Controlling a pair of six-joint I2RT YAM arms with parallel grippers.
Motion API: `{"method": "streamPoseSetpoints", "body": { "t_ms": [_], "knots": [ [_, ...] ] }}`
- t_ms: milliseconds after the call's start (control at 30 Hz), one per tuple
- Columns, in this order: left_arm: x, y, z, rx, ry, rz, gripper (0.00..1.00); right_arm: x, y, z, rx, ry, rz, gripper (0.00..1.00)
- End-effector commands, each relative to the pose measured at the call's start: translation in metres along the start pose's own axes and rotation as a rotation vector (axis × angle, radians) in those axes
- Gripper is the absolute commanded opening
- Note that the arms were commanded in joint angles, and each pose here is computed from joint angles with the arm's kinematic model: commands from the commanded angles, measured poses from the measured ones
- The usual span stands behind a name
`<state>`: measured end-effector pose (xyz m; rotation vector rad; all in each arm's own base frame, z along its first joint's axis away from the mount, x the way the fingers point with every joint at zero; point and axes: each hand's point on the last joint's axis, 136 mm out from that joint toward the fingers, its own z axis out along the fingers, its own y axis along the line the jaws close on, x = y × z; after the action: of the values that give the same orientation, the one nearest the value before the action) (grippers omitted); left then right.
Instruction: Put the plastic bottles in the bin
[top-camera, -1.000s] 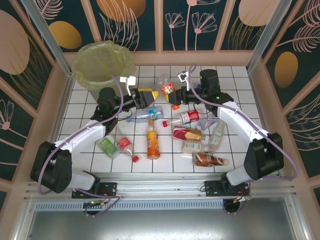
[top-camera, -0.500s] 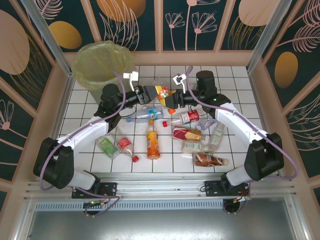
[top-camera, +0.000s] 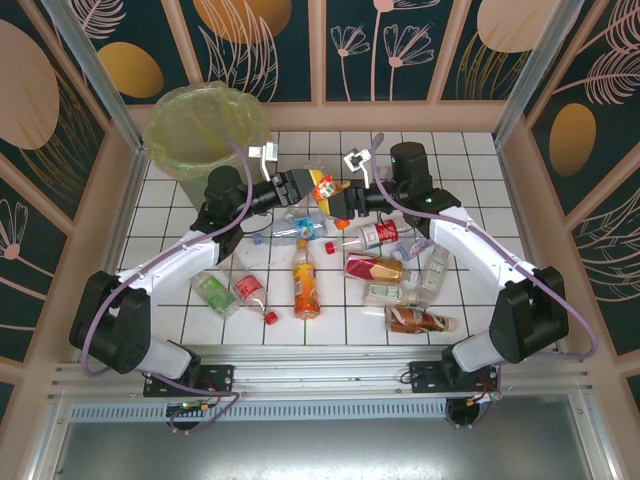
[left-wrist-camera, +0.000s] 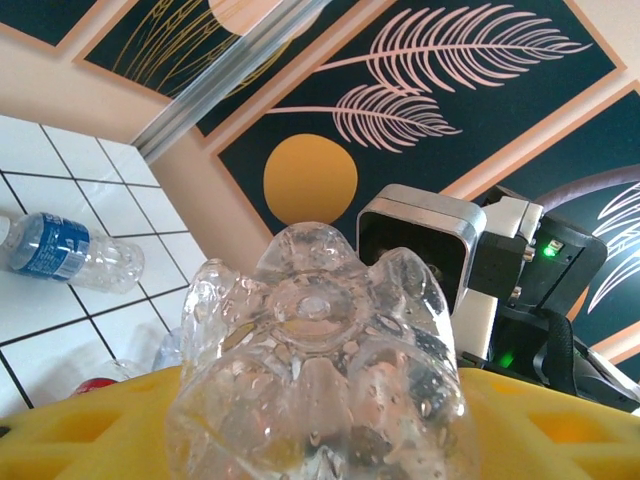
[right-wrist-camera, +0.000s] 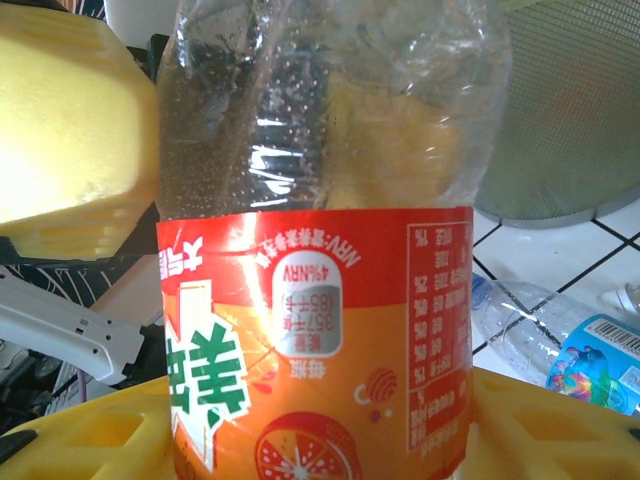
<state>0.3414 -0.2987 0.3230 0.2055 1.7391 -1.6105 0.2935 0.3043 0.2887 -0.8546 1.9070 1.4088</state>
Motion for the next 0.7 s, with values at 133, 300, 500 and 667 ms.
{"method": "streamPoseSetpoints", "body": {
  "t_ms": [133,300,500,667],
  "knots": [
    [-0.013,-0.027,-0.002,0.053,-0.028,0.050,0.57,0.005,0.002,0.003,0.004,0.015,-0.024,0.59],
    [-0.014,-0.029,-0.003,0.052,-0.032,0.052,0.49,0.005,0.002,0.004,0.013,0.018,-0.029,0.59],
    [-0.023,-0.037,-0.003,0.052,-0.045,0.072,0.47,0.005,0.003,0.005,0.020,0.018,-0.032,0.68],
    [-0.027,-0.035,-0.004,0.005,-0.054,0.098,0.47,0.000,0.007,0.001,0.034,-0.004,-0.047,0.86]
  ]
}}
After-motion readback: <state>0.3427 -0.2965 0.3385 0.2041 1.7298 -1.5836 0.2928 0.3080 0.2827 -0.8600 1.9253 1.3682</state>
